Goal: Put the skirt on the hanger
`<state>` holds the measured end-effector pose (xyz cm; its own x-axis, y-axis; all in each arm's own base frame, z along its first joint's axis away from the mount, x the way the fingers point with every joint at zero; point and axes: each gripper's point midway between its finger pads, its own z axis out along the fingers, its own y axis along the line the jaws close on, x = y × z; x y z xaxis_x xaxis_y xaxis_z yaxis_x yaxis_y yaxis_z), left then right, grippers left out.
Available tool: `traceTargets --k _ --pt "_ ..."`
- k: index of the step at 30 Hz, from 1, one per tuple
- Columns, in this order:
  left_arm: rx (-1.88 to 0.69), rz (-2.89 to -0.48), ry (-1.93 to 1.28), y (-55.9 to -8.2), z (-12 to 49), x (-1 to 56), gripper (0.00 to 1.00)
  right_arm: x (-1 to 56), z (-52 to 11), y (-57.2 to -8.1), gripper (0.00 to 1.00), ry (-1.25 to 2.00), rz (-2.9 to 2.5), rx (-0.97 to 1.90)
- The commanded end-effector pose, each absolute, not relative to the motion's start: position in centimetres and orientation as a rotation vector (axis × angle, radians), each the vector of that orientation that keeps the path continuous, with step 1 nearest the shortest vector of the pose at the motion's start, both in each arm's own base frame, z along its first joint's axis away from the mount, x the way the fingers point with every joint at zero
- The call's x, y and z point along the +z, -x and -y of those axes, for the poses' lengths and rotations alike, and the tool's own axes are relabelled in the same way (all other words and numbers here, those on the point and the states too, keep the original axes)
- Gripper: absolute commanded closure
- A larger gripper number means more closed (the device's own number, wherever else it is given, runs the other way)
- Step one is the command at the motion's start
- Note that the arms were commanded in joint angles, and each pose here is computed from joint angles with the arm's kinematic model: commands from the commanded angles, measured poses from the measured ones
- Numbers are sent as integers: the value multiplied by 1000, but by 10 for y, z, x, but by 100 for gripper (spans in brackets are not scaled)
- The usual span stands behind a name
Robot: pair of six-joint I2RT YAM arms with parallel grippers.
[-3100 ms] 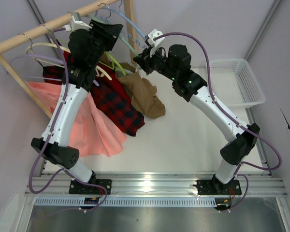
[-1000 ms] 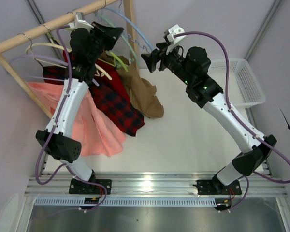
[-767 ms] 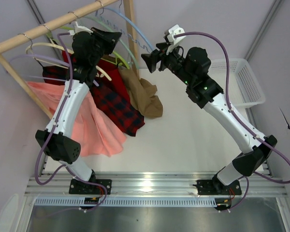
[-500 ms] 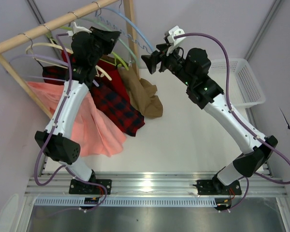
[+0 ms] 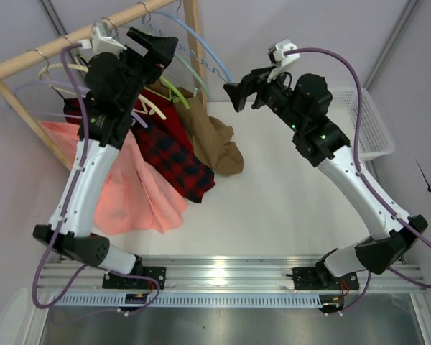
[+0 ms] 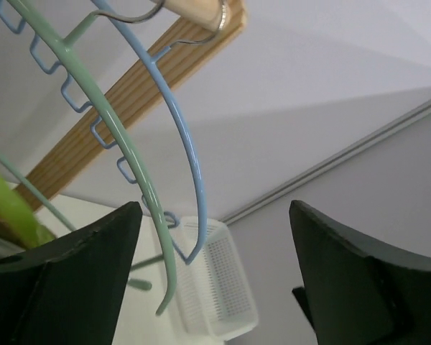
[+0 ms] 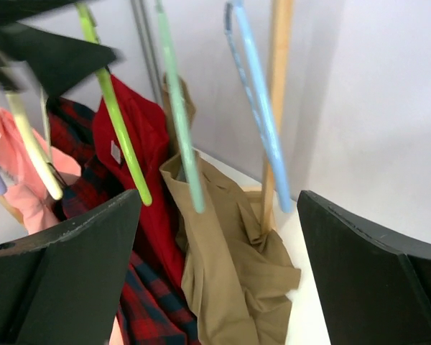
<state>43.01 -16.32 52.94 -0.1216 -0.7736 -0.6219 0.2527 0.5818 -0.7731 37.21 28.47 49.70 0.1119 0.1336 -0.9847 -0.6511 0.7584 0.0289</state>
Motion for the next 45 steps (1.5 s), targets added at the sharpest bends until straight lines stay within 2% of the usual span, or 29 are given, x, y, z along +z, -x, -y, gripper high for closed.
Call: traceTargets --k 1,2,3,6,7,12,13,15,16,18,19,20,23,29,36,45 --pt "-822 -1389 377 -383 147 553 8 505 -252 -358 2 340 -1369 658" --pt "-780 -1407 312 -376 151 550 5 510 -240 -348 1 316 -1360 663" --pt "-761 -1426 260 -369 155 548 5 494 -231 -350 1 271 -1408 652" --pt "-677 -1488 53 -335 164 536 4 491 -195 -332 1 170 -1429 594" --pt "-644 -1469 -48 -312 165 541 4 480 -186 -330 1 135 -1458 574" --pt "-583 -1502 -252 -258 157 495 1 461 -142 -282 1 34 -1440 541" --pt "-539 -1530 -289 -255 153 478 1 431 -141 -281 1 32 -1491 534" --pt "-506 -1540 -304 -230 136 465 1 415 -127 -262 1 -6 -1499 536" --pt "-492 -1609 -343 -230 138 429 1 383 -123 -263 1 -50 -1555 523" --pt "-527 -1573 -364 -202 129 422 1 362 -115 -250 1 -78 -1577 532" --pt "-535 -1654 -381 -204 134 378 0 351 -114 -247 1 -93 -1592 543" --pt "-547 -1652 -380 -198 133 371 1 321 -116 -246 1 -120 -1647 559" --pt "-559 -1723 -350 -188 127 318 1 280 -115 -234 1 -157 -1687 604" --pt "-621 -1803 -169 -182 120 254 0 264 -128 -216 1 -197 -1662 767" --pt "-561 -1798 -101 -187 108 249 0 250 -117 -216 1 -241 -1657 710" --pt "-549 -1809 -88 -189 107 244 1 264 -117 -219 1 -264 -1622 730"
